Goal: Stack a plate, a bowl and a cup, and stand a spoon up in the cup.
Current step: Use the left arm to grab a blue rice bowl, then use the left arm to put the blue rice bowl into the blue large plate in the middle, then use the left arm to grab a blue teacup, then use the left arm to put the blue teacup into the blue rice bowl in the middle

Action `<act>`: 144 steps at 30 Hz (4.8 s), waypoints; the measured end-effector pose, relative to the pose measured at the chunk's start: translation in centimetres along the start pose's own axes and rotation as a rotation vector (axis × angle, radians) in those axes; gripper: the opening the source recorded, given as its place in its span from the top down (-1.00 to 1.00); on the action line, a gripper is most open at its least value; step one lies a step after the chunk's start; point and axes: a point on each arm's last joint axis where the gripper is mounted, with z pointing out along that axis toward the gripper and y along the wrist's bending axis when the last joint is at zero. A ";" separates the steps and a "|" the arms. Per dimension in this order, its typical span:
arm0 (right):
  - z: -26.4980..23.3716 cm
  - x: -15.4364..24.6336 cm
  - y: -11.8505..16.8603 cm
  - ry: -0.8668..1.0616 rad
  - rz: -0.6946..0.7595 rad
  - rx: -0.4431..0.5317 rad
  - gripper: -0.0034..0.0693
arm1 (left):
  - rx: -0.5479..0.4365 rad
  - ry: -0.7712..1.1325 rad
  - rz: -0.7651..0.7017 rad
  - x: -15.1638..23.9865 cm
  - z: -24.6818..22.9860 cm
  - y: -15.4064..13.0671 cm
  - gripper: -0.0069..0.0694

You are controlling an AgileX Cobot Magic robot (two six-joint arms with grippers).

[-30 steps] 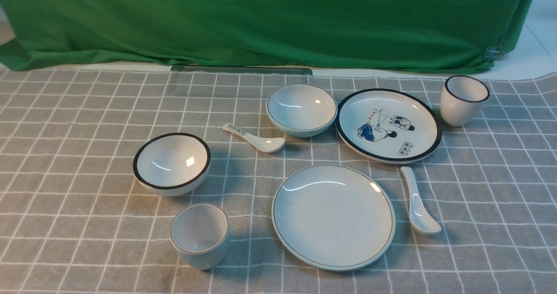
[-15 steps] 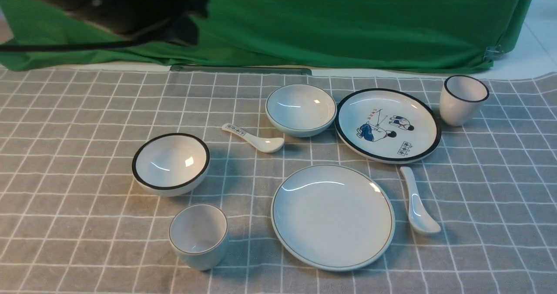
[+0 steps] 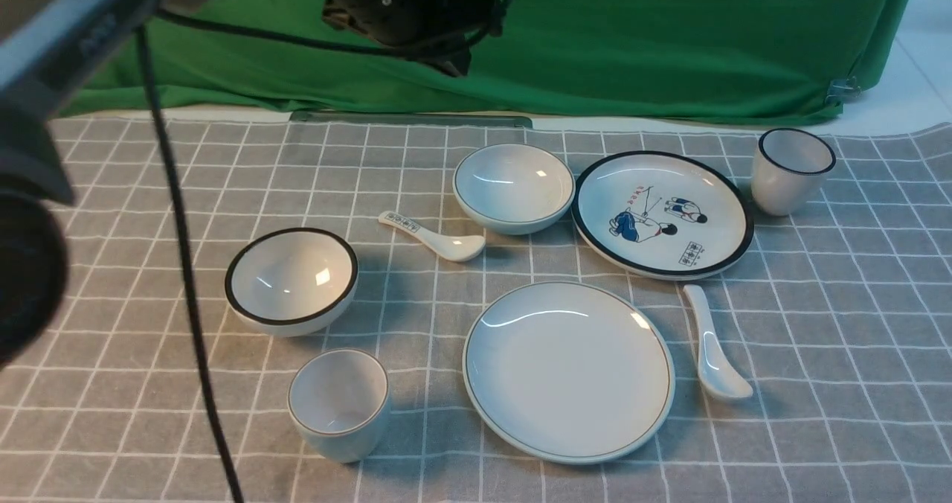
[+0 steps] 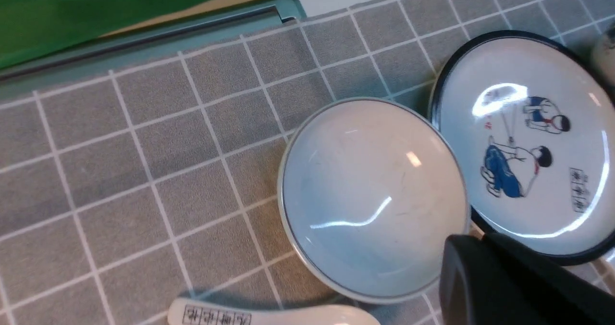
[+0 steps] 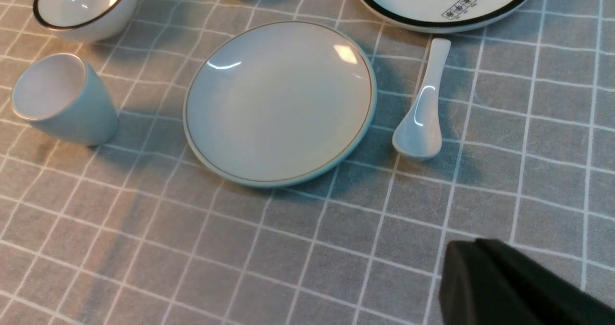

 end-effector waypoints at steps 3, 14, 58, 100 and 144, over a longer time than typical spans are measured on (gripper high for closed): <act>0.0 0.0 0.0 0.004 0.000 0.000 0.85 | -0.005 0.025 -0.018 0.2 3.0 0.7 0.77; 0.0 0.1 0.0 0.009 0.016 0.000 0.85 | -0.089 0.132 -0.090 2.9 10.6 3.3 -0.11; 0.0 0.1 0.0 0.007 0.005 0.004 0.85 | 0.161 0.326 0.023 7.6 -0.9 -5.8 0.74; 0.0 0.1 0.0 0.016 -0.015 0.005 0.81 | -0.158 0.467 0.066 13.2 -3.5 -4.1 0.05; 0.0 0.1 -0.1 0.011 -0.017 0.006 0.81 | 0.059 0.294 -0.194 15.3 -7.2 -1.2 0.75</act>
